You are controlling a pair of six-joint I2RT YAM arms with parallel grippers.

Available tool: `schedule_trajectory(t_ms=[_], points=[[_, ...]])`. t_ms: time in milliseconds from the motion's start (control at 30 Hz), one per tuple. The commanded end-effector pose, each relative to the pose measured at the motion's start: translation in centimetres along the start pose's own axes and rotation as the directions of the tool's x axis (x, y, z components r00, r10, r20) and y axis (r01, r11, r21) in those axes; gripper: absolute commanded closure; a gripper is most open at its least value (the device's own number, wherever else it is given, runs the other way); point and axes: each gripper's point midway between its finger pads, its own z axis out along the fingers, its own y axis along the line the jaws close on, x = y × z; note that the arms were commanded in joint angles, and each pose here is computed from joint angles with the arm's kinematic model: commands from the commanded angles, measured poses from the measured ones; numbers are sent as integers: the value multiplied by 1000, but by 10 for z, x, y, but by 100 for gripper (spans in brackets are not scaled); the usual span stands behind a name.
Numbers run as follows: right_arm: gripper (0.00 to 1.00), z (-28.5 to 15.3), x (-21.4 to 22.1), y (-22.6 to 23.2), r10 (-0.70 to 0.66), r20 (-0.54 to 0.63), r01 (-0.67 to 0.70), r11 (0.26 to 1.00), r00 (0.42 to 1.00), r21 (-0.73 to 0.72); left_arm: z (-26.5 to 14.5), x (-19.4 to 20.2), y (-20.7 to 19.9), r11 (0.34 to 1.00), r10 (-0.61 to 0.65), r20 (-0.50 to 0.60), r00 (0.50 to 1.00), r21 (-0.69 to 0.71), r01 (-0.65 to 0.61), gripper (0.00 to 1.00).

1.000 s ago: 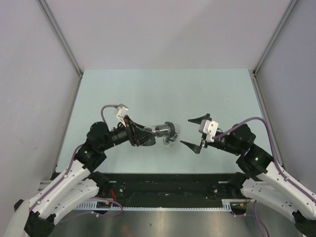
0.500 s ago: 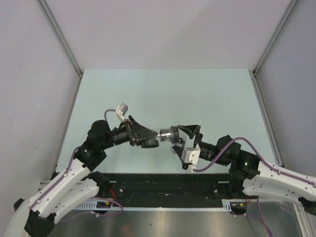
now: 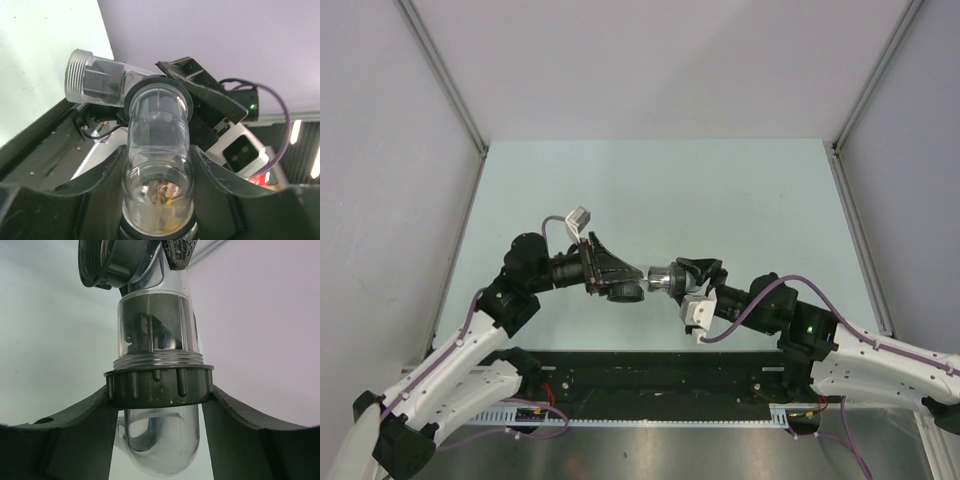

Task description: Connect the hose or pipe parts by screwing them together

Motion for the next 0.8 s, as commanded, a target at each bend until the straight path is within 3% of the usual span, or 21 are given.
schedule_trajectory(t_ms=[0, 67, 100, 167, 267, 300, 367, 400, 467, 500, 567, 633, 667, 700, 767], points=[[69, 11, -46, 10, 192, 185, -178, 980, 964, -91, 10, 7, -6, 950, 306, -95, 947, 85, -299, 100], [69, 14, -44, 19, 251, 161, -229, 963, 954, -143, 13, 5, -2, 898, 435, -93, 896, 113, -424, 100], [69, 15, -45, 25, 305, 153, -277, 944, 940, -179, 15, 1, 3, 830, 555, -72, 829, 119, -546, 100], [71, 17, -41, 32, 368, 121, -334, 914, 922, -231, 16, -6, 7, 743, 666, -33, 745, 112, -660, 100], [74, 8, -48, 45, 520, 125, -441, 810, 845, -386, 12, -7, 4, 508, 853, 53, 519, 145, -849, 100], [75, 6, -47, 46, 591, 98, -506, 754, 800, -418, 9, -4, 5, 346, 928, 83, 363, 165, -923, 100], [78, 3, -44, 45, 665, 75, -559, 678, 743, -478, 8, 6, 6, 166, 974, 114, 193, 211, -963, 100], [79, 1, -44, 45, 711, 52, -599, 627, 702, -498, 8, 5, 12, 54, 988, 130, 82, 205, -977, 100], [80, -1, -42, 50, 758, 5, -628, 544, 652, -557, 8, 12, 17, -29, 991, 136, 5, 252, -967, 100], [80, -3, -42, 52, 776, -14, -638, 508, 631, -578, 8, 14, 25, -115, 987, 136, -80, 274, -955, 100], [80, -6, -44, 57, 828, -83, -674, 389, 555, -628, 9, 19, 33, -198, 975, 155, -157, 303, -932, 100], [77, -5, -43, 56, 855, -130, -711, 322, 502, -625, 8, 21, 38, -232, 968, 163, -190, 305, -924, 100], [75, -3, -39, 55, 860, -141, -727, 314, 490, -611, 8, 20, 40, -240, 967, 160, -200, 298, -924, 100], [63, -3, -36, 55, 864, -155, -747, 308, 479, -589, 8, 18, 40, -235, 968, 154, -197, 289, -928, 100], [55, 5, -22, 44, 863, -137, -791, 369, 487, -489, 9, 10, 38, -200, 976, 130, -173, 241, -950, 100]])
